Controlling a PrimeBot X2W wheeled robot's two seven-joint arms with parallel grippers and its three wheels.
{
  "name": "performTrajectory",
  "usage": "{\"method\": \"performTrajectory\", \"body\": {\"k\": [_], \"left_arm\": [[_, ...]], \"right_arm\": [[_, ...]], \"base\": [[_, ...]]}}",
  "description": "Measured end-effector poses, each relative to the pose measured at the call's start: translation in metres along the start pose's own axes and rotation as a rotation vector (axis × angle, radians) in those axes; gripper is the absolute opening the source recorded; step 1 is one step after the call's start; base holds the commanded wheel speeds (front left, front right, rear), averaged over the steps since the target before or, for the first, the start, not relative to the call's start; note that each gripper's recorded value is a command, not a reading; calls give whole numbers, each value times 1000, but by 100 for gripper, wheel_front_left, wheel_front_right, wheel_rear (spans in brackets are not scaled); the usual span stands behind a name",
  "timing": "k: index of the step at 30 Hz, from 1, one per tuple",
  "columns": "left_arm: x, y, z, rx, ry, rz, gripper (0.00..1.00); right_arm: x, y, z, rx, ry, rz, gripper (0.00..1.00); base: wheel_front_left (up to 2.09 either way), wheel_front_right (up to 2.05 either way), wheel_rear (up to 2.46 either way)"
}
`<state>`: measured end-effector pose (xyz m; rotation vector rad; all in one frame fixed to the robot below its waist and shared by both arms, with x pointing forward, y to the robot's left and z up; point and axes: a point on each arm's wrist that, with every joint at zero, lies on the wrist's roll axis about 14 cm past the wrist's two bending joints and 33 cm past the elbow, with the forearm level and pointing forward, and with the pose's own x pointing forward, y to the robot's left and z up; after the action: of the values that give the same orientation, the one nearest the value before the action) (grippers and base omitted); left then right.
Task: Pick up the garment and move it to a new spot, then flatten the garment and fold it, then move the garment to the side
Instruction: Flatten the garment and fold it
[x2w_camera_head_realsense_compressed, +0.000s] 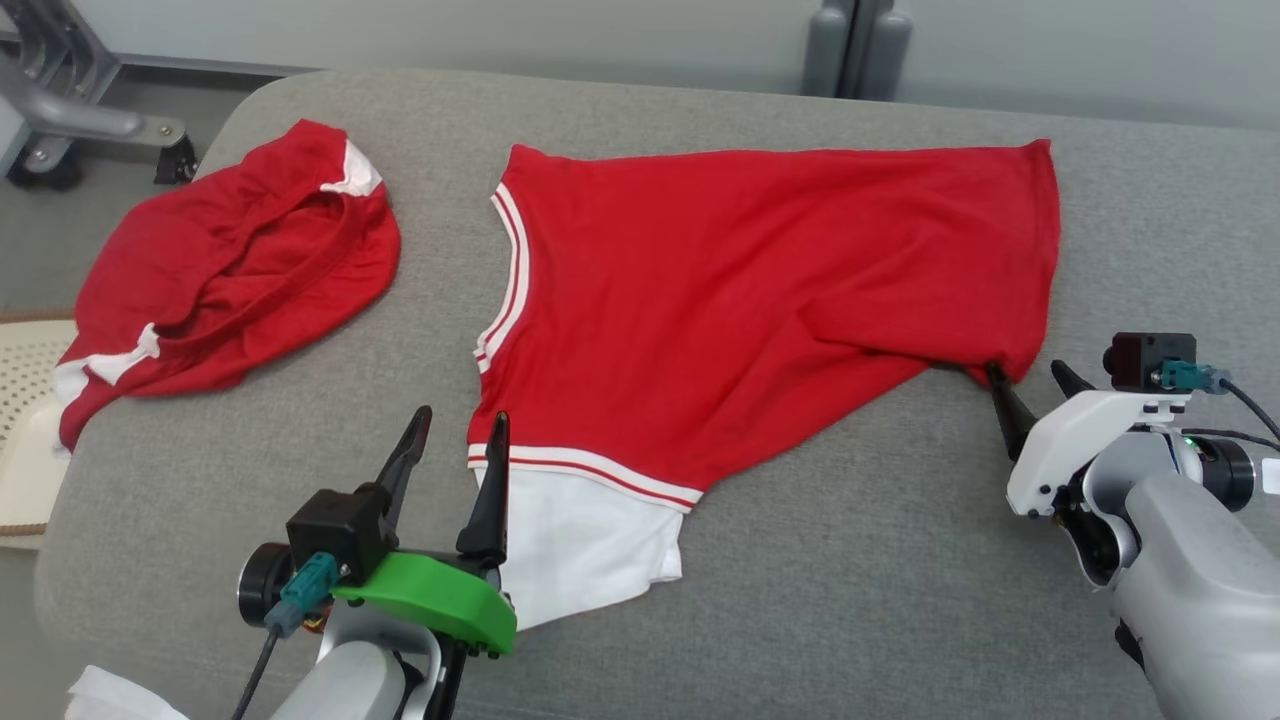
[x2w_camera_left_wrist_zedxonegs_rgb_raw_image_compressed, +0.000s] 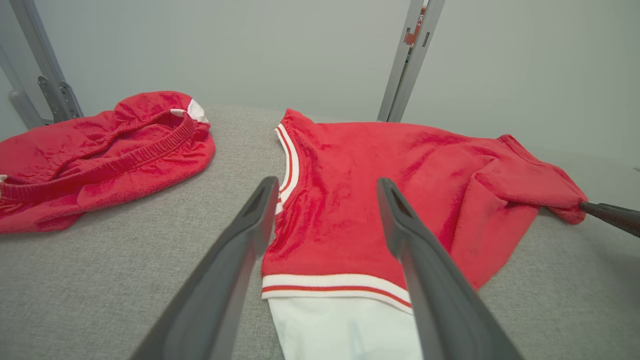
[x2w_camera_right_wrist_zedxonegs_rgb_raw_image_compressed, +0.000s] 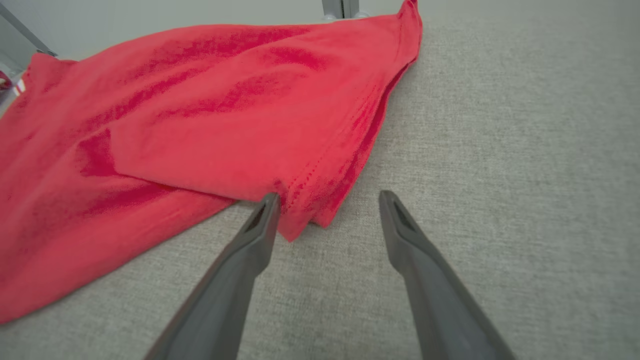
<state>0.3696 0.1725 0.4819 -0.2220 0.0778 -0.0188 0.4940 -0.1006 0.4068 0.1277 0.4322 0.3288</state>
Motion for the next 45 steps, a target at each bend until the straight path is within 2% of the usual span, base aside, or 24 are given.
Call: {"method": "performTrajectory", "body": {"k": [7,8,9,13,17,22,29,39,45], "left_arm": [[-9,25,-8,-2,15,78,100],[-10,28,-9,-1,17,86,100],[-11,30,-9,-1,18,92,100],[-15,33,-11,-4,19,105,100],[-16,30,-13,-7,19,91,100],[-13,20,-17,-12,27,57,100],[-4,5,-20,-10,36,1,100],[5,-14,-28,-18,56,-56,100],[2,-18,-32,-25,66,-64,100]], "right_arm": [[27,16,-21,68,127,23,100],[29,18,-22,69,133,26,57],[30,20,-21,74,132,32,0],[29,27,-12,90,84,52,0],[21,14,5,68,30,42,0],[2,1,4,54,65,50,0],[-28,-18,20,65,102,75,0],[-88,-70,33,55,192,22,0],[-105,-79,61,55,90,1,0]], "base": [[0,0,0],[0,0,0],[0,0,0],[0,0,0],[0,0,0],[0,0,0],[0,0,0],[0,0,0],[0,0,0]]}}
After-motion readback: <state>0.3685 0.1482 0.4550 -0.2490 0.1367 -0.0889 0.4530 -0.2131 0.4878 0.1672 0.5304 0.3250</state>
